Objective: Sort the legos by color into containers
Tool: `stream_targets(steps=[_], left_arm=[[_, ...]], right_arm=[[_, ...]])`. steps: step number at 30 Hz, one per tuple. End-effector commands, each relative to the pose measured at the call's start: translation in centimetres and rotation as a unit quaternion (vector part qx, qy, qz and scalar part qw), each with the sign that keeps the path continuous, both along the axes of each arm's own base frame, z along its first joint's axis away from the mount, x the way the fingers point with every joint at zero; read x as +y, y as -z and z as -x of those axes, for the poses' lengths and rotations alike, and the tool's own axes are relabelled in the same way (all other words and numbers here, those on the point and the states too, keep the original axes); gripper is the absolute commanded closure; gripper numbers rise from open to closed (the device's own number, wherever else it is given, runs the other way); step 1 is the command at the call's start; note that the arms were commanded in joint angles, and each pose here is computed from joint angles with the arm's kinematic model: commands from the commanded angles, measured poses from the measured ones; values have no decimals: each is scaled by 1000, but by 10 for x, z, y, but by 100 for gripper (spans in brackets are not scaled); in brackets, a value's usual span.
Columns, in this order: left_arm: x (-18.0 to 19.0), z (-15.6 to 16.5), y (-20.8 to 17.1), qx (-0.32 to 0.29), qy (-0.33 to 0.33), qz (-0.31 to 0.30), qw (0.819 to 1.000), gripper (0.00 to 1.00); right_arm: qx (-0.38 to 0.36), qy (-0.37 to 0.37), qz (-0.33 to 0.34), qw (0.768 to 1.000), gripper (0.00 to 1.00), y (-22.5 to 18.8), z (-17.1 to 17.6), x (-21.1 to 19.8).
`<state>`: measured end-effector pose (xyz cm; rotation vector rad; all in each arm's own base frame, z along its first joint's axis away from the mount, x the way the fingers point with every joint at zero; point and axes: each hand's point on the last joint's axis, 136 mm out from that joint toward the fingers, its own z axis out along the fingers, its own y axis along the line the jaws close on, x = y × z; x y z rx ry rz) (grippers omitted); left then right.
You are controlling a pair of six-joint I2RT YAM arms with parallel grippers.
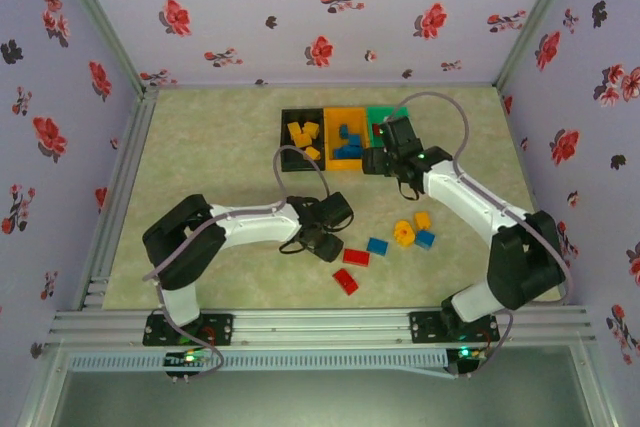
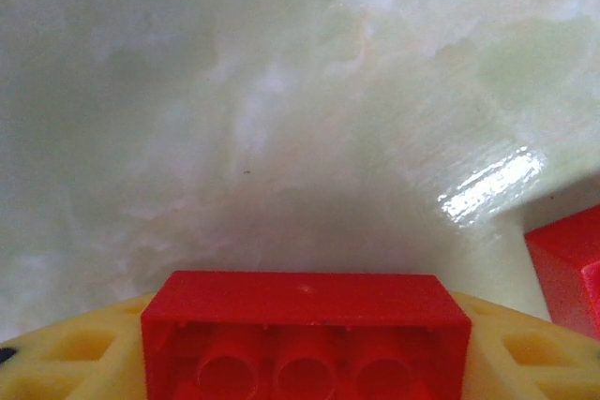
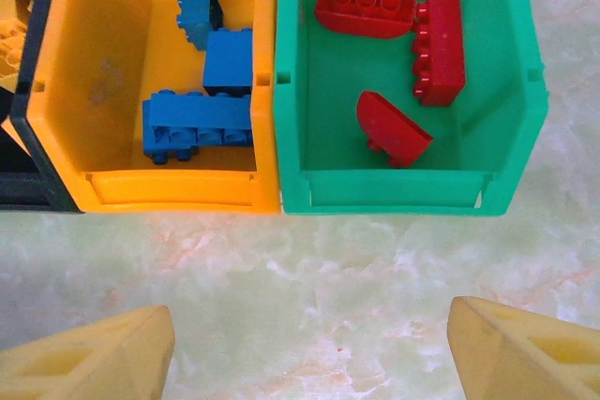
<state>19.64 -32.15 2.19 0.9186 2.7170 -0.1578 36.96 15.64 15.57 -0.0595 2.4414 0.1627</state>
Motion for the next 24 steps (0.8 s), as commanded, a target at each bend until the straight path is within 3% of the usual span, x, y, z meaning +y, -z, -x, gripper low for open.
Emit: stream_targets(steps=[1, 10, 24], left_arm=[[-1, -9, -11, -17, 9, -10, 1000, 44], [-28, -61, -69, -71, 13, 38, 997, 52], [-88, -186, -139, -138, 2, 109, 984, 54]], right_arm=[[-7, 23, 4, 1000, 22, -7, 4, -20], [-11, 70, -5, 997, 22, -15, 23, -66], [9, 104, -29, 994, 22, 5, 76, -87]])
